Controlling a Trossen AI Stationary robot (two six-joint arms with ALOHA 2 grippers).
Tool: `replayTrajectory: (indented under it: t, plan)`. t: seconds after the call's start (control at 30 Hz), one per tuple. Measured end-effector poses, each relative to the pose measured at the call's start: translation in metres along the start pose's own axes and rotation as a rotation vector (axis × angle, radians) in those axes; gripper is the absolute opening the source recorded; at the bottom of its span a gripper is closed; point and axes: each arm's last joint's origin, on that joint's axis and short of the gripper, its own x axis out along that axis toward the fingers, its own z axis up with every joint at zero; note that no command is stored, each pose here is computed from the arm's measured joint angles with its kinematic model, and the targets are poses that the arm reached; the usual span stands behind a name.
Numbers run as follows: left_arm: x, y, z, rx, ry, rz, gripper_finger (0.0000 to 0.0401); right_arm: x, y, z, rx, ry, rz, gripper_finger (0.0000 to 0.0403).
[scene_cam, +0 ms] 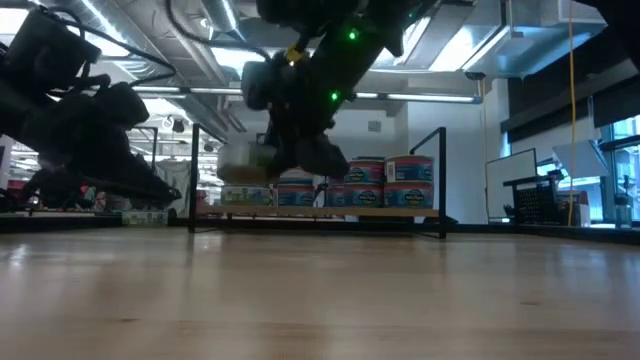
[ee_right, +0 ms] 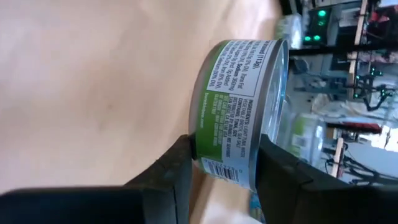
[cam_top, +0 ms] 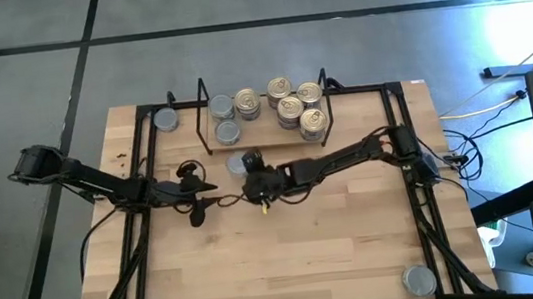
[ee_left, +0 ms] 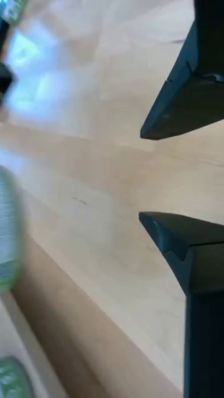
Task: Stack canned seafood by type on shelf
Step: Stack the green tuna can on top of the other green tuna can on the shelf
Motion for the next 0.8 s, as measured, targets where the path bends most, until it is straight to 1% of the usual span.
replayTrajectory:
  t: [0.13,0.23,0.3,0.4,0.47,0.57,0.8]
  plan:
    - [0.000,0.000,-0.001,-0.001,0.008,0.005,0.0200,0.000,-0.023,-0.010,0.063,-0.008,-0.045,0.0134]
    - [0.000,0.001,-0.001,0.001,0.010,0.007,0.0200,0.009,-0.039,-0.018,0.125,-0.031,-0.082,0.0134]
    - [0.000,0.001,-0.001,-0.001,0.011,0.007,0.0200,0.017,-0.048,-0.026,0.160,-0.058,-0.076,0.0135]
    - [0.000,0.001,-0.001,-0.013,0.012,0.009,0.0200,0.031,-0.060,-0.037,0.258,-0.122,-0.068,0.0135]
    - [0.000,0.001,-0.002,-0.014,0.016,0.011,0.0200,0.039,-0.064,-0.045,0.299,-0.122,-0.059,0.0135]
    - [0.000,0.001,-0.002,-0.015,0.015,0.011,0.0200,0.051,-0.070,-0.054,0.352,-0.160,-0.061,0.0135]
    - [0.000,0.001,-0.002,-0.019,0.019,0.017,0.0200,0.078,-0.068,-0.068,0.381,-0.138,-0.077,0.0135]
